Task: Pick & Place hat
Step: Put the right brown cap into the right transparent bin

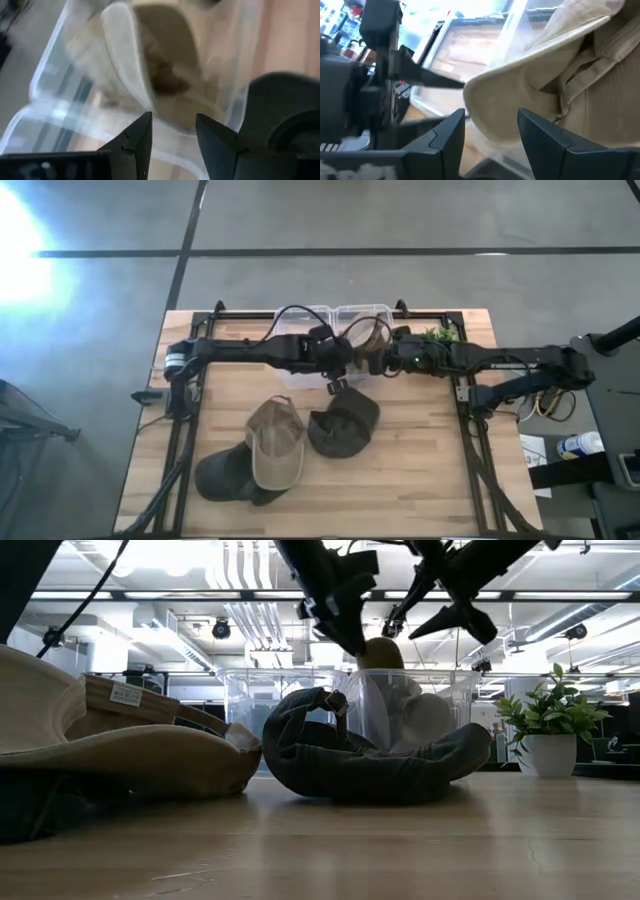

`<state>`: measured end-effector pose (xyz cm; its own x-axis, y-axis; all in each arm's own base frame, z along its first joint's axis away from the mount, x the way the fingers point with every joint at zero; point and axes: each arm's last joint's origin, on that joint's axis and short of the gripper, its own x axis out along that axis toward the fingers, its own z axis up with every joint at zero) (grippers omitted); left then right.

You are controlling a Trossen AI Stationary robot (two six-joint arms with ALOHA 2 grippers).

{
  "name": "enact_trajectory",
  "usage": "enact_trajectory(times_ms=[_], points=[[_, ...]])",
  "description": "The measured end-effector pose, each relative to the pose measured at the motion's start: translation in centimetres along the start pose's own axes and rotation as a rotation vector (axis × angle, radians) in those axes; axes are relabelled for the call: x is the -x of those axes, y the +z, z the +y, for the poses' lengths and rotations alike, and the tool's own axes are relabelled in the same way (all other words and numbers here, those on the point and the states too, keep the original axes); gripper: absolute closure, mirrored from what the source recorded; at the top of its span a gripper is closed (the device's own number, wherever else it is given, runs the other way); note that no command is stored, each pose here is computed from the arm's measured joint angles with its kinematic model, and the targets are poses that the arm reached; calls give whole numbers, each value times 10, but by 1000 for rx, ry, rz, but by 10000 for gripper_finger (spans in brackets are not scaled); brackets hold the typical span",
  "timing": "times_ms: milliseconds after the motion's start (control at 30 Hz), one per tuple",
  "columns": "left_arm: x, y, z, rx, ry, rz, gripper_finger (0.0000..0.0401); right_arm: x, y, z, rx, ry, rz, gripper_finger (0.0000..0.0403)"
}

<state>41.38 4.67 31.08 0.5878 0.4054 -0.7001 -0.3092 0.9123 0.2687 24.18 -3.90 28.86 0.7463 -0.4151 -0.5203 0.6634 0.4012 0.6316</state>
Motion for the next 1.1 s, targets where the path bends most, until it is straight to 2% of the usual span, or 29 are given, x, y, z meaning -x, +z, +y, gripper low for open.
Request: enact_trajectory(times_ms=[267, 433, 667, 833, 967, 1100], points=[[-26, 0, 19, 52, -121, -154, 256, -5, 5, -4, -5, -53, -25, 225], [-37, 5, 29, 102, -177, -313, 256, 3, 8, -12, -24, -150, -97, 225], [-49, 7, 47, 154, -130, -456, 256, -1, 10, -18, -98, -185, -88, 225], [-51, 2, 57, 190, -116, -452, 256, -10, 9, -19, -104, -209, -83, 225], [-33, 6, 62, 124, -85, -487, 256, -24, 13, -24, -119, -242, -98, 225], [-33, 6, 73, 111, -46, -493, 256, -35, 18, -28, -126, -256, -120, 225]])
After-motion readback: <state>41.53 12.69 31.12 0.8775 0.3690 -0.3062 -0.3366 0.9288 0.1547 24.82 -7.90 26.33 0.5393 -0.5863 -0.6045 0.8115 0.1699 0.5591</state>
